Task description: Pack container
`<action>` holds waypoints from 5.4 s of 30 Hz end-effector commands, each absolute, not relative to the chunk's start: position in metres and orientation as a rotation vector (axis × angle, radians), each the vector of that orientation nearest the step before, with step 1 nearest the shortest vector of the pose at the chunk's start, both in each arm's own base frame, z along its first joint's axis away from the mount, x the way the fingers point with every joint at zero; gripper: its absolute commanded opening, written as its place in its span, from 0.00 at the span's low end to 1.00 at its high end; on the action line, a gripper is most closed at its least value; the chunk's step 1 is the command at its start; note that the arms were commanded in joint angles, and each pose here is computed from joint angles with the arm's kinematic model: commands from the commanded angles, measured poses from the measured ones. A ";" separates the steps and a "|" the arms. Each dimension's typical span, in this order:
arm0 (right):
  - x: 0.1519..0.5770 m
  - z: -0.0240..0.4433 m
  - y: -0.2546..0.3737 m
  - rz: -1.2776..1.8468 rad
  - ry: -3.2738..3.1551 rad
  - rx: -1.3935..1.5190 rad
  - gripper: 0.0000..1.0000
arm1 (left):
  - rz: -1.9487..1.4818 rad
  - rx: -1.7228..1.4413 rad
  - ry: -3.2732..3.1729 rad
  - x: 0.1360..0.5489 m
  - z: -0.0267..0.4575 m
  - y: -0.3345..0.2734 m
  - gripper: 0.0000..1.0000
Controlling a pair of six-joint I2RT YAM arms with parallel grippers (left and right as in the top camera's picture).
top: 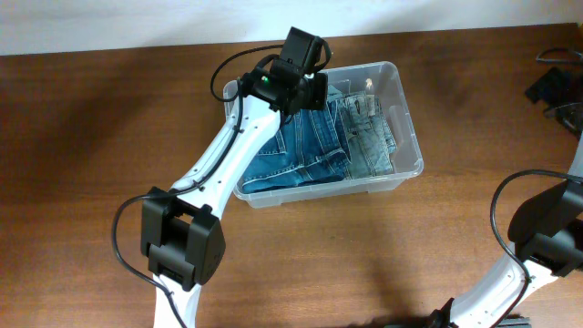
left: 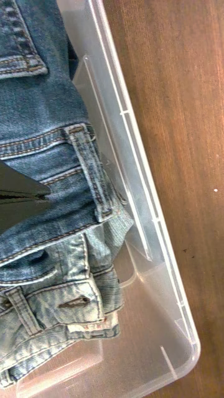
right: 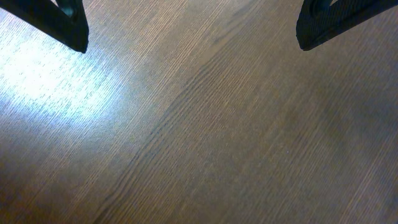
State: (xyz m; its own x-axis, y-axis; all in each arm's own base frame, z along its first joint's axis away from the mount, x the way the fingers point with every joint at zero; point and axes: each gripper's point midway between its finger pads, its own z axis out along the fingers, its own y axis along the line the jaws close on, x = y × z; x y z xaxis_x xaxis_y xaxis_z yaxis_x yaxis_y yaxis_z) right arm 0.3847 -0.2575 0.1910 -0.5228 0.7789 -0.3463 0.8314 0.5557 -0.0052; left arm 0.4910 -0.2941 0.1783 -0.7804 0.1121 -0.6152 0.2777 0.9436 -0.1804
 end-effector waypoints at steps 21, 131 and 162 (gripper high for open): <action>0.384 0.188 -0.258 -0.249 2.490 1.346 0.98 | -0.388 0.371 2.490 0.487 0.151 -0.328 0.01; 0.384 0.188 -0.258 -0.249 2.490 1.346 0.99 | -0.250 0.386 2.349 0.297 0.250 -0.113 0.99; 0.384 0.188 -0.258 -0.249 2.490 1.346 0.99 | 0.047 0.277 1.439 0.252 0.210 -0.025 0.99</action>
